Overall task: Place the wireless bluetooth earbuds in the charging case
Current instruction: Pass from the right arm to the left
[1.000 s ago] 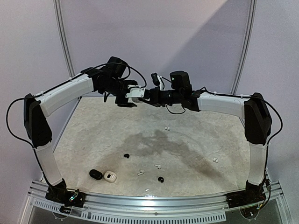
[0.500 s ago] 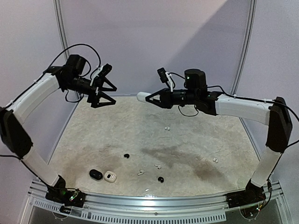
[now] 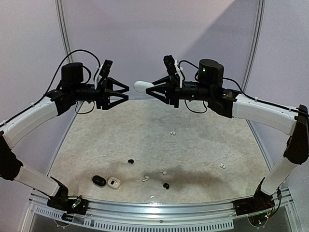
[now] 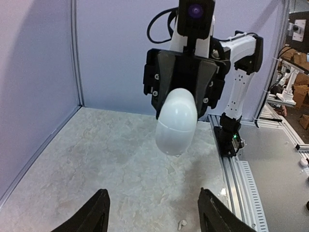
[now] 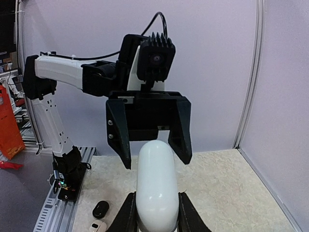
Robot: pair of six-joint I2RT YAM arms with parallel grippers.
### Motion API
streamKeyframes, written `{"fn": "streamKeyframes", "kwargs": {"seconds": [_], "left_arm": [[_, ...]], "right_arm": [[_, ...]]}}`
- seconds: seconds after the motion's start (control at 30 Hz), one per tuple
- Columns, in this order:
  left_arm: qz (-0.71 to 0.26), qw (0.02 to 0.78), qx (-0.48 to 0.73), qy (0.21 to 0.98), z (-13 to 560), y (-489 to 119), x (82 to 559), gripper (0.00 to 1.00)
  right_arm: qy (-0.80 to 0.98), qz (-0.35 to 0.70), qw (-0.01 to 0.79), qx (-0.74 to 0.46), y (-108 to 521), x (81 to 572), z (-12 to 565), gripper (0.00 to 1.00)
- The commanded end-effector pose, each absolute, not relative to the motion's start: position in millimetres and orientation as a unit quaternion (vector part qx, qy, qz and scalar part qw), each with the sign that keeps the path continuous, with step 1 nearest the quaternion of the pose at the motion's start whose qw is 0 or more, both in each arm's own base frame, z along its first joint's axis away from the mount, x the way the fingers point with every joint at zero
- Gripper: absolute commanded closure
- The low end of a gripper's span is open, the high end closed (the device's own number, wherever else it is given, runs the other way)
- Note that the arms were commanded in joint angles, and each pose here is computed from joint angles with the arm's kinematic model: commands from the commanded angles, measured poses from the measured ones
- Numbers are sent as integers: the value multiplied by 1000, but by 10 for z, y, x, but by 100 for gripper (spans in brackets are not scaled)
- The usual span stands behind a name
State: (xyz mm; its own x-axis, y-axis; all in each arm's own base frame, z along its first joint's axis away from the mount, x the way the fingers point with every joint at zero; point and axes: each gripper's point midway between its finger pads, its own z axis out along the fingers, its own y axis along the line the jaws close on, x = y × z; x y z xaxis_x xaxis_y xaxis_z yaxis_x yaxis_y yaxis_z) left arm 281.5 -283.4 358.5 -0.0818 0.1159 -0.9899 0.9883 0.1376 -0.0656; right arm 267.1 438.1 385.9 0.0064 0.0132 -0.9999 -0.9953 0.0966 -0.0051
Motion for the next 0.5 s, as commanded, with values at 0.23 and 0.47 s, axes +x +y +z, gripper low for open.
{"fn": "streamKeyframes", "kwargs": {"seconds": [0.23,0.47], "left_arm": [[-526,488,502,483,3793,-3174,2599,51],[-532,476,511,478,3742,-3220,2551,69]], "right_arm": [[477,473,546,-500,4506,2565,3986,100],[482,475,543,-496,4532,2594,3970,100]]}}
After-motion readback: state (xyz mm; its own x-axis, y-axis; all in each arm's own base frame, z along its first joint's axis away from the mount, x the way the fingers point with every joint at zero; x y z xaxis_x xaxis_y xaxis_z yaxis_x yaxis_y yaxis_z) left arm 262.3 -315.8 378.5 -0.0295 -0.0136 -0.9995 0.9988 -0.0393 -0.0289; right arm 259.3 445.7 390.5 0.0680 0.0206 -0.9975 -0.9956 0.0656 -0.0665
